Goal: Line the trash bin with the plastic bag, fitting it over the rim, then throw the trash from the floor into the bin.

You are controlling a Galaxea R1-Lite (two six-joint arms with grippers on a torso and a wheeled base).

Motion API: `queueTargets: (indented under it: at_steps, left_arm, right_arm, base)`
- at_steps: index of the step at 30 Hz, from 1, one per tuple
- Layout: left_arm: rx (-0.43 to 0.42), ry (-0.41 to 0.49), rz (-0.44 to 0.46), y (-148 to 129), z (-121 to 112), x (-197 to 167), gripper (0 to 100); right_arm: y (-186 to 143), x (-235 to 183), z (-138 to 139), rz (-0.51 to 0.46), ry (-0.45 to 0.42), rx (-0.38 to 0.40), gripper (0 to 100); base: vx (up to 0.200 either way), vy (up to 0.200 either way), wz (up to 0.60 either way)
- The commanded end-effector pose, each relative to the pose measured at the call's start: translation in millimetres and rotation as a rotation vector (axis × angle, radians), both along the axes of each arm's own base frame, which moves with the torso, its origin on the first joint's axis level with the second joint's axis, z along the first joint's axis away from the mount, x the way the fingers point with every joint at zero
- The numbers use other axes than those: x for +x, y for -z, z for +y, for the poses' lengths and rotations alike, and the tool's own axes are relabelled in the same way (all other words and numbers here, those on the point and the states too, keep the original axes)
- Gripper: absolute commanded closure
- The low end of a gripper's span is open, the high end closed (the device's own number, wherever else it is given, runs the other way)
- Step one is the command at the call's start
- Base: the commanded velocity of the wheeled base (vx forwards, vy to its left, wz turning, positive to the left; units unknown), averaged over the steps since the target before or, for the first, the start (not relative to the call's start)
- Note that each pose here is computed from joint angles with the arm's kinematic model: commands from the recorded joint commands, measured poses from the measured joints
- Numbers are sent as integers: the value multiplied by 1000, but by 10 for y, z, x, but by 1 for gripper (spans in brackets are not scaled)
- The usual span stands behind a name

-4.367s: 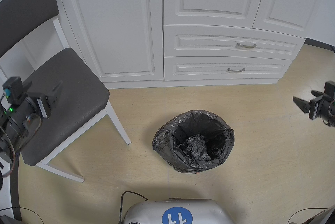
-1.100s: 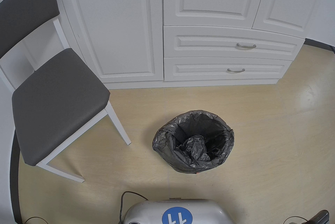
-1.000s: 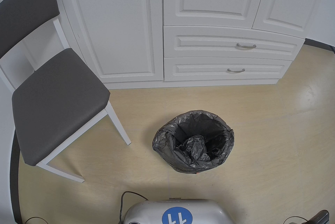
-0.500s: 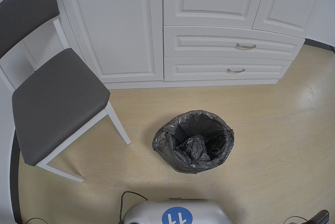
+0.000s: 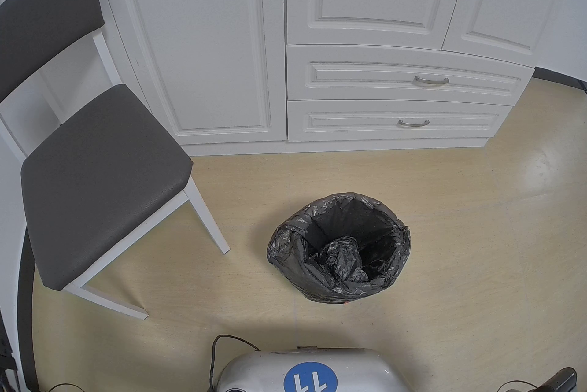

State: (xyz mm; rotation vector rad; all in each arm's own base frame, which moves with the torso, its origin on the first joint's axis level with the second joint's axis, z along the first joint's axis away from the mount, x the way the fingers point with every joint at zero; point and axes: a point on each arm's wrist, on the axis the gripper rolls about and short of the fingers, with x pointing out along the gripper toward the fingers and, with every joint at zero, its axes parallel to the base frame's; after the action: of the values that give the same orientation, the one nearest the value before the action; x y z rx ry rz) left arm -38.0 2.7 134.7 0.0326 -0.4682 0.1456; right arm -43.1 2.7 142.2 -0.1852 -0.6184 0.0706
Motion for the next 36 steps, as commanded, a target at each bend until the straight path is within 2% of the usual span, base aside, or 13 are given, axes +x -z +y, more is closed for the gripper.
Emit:
queueTargets:
  at_steps: [1,2,3,4,5,8,11,16,21,26,30,36]
  left_arm:
    - [-9,0,56,170,1,62,0]
    - [-12,2,58,171,1,63,0]
    - [-25,8,63,178,1,66,0]
    - [-25,8,63,178,1,66,0]
    - [-36,11,97,214,1,81,0]
    - [-50,-11,203,321,7,113,0]
    - [-64,-15,241,360,8,123,0]
    - [-68,-19,266,386,9,128,0]
    - [-69,-21,318,439,9,137,0]
    - [-70,-22,373,495,9,144,0]
    - [-70,-23,395,517,9,146,0]
    - [-74,-14,399,520,8,148,0]
  right_arm:
    - [205,91,-2,142,4,8,0]
    - [216,97,-2,155,4,8,0]
    - [280,126,-2,224,3,11,0]
    - [280,126,-2,224,3,11,0]
    - [386,162,-2,333,2,13,0]
    - [538,194,-2,485,2,12,0]
    - [595,199,-2,542,5,13,0]
    - [595,199,-3,542,9,16,0]
    - [600,201,-18,547,73,52,0]
    - [602,201,-22,555,52,153,0]
    - [602,201,-24,553,68,144,0]
    - [602,201,-23,549,89,72,0]
  base:
    - [0,0,0]
    - [0,0,0]
    - [0,0,0]
    - [0,0,0]
    - [0,0,0]
    - [0,0,0]
    - [0,0,0]
    - [0,0,0]
    - [0,0,0]
    - [0,0,0]
    - [0,0,0]
    - [0,0,0]
